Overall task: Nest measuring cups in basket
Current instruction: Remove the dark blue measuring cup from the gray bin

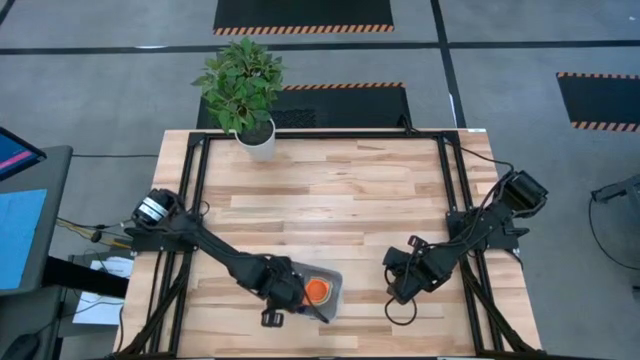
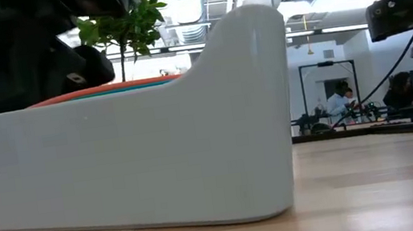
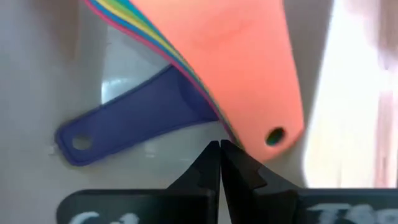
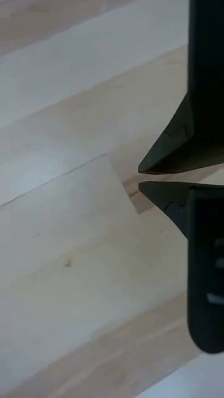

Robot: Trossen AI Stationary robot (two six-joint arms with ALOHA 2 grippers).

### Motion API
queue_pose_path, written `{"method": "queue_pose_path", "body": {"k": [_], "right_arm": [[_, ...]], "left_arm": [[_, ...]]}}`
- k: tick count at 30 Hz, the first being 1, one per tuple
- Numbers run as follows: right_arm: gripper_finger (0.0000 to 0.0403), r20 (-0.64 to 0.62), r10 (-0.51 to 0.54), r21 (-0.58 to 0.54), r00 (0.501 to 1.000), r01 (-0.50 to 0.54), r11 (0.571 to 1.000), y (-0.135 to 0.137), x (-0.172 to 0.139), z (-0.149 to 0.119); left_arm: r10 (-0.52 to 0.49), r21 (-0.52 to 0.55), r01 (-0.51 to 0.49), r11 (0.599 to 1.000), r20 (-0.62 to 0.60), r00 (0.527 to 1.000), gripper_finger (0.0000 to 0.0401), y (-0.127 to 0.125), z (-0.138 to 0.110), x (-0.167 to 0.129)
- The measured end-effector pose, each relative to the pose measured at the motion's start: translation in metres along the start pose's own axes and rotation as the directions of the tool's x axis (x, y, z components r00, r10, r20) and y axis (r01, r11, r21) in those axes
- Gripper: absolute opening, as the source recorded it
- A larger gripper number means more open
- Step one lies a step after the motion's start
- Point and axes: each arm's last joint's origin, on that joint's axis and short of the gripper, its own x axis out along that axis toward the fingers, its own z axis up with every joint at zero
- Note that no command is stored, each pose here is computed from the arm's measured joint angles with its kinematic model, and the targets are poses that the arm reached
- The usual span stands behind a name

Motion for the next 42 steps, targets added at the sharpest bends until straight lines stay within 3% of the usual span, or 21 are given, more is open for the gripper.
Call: {"method": "queue_pose_path", "body": {"k": [4,8,21,27,35,42], "right_arm": [[0.0053,0.001,0.003,-0.013,1.0,-0.003,1.0,0.0,0.0,0.0],[0.0053,0.002,0.003,-0.013,1.0,-0.003,1.0,0.0,0.0,0.0],[0.0053,0.003,0.01,-0.013,1.0,-0.01,1.0,0.001,0.0,0.0],[0.0053,0.002,0.008,-0.009,1.0,-0.008,1.0,0.001,0.0,0.001],[0.0053,0.002,0.006,-0.003,1.0,-0.006,1.0,0.0,0.001,0.002],[0.0053,0.001,0.005,0.003,1.0,-0.005,1.0,-0.001,0.001,0.004]], "left_arm": [[-0.001,-0.005,0.001,1.0,0.018,1.0,0.0,-0.011,0.0,-0.005],[0.097,0.047,-0.101,0.994,0.069,0.993,0.0,-0.011,0.005,-0.012],[0.216,0.249,-0.199,0.948,-0.043,0.976,0.0015,0.027,0.011,-0.013],[0.23,0.477,-0.169,0.862,-0.071,0.971,0.0065,0.026,0.008,-0.012],[0.198,0.58,-0.16,0.799,-0.003,0.98,0.0122,0.023,0.014,-0.011],[0.144,0.59,-0.095,0.802,-0.037,0.989,0.0142,0.021,0.013,-0.008]]}}
